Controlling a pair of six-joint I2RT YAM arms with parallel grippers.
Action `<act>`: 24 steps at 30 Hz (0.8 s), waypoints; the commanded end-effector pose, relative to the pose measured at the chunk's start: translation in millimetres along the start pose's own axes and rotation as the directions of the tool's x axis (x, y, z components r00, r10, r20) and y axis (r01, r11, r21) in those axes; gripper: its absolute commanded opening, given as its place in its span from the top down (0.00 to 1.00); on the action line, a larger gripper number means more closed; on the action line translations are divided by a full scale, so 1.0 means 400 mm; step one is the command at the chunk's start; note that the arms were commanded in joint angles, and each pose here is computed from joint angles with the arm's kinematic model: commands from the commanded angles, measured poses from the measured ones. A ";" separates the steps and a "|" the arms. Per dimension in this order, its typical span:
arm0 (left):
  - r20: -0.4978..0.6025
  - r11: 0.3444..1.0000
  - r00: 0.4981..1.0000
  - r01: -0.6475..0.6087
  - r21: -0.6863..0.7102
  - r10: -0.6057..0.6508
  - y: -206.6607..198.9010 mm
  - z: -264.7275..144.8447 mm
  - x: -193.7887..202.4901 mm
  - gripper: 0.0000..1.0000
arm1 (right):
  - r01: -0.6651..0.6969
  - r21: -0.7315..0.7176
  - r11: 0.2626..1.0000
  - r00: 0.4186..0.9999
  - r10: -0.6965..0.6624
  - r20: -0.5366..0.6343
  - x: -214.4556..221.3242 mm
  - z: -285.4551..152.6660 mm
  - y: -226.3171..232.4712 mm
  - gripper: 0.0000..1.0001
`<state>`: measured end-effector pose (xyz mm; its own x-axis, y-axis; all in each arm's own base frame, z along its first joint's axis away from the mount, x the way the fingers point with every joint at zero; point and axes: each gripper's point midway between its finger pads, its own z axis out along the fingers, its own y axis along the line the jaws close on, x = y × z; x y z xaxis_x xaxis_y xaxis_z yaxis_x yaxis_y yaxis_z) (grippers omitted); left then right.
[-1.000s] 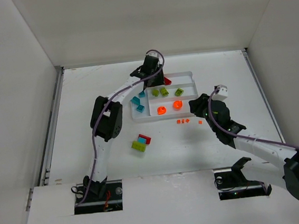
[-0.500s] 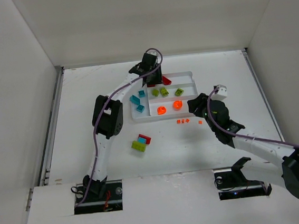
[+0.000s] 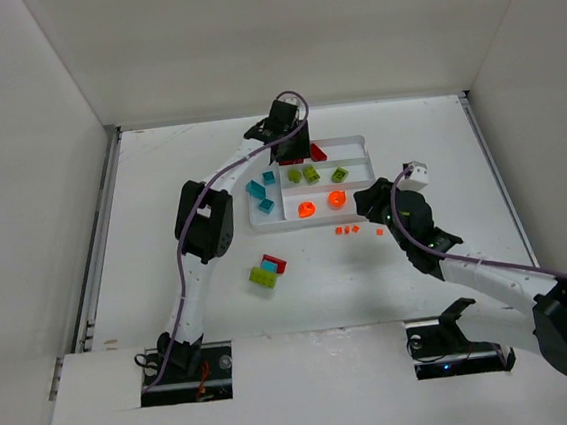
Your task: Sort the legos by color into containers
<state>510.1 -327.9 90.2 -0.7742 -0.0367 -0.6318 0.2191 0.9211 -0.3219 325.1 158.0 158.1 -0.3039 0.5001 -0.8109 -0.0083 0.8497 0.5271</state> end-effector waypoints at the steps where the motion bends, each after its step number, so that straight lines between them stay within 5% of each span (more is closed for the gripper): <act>1: 0.088 0.999 0.996 -0.017 0.028 0.014 -0.035 -0.073 -0.078 0.52 | -0.020 -0.065 0.998 0.998 0.023 0.052 -0.040 -0.004 0.046 0.48; 8: 0.248 0.993 0.969 -0.043 0.109 0.015 -0.108 -0.280 -0.169 0.53 | 0.056 -0.202 0.978 0.998 -0.059 -0.012 0.006 -0.019 0.147 0.67; 12: 0.315 0.992 0.949 -0.021 0.126 -0.020 -0.095 -0.398 -0.151 0.54 | 0.148 -0.346 0.926 0.983 -0.177 -0.054 0.058 -0.058 0.252 0.68; 18: 0.343 0.994 0.933 0.093 0.066 -0.110 0.026 -0.496 0.007 0.55 | 0.216 -0.612 0.761 0.920 -0.369 -0.135 0.183 -0.171 0.408 0.46; 24: 0.375 0.959 0.885 0.281 0.043 -0.276 0.154 -0.588 0.181 0.54 | 0.294 -0.726 0.622 0.830 -0.543 -0.129 0.298 -0.261 0.469 0.29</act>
<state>338.4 -204.4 192.6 -0.5732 -0.3104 -0.7584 0.1177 0.8847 -0.4510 207.6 340.2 181.4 -0.4296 0.0285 -0.9025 -0.6967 0.6254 0.3514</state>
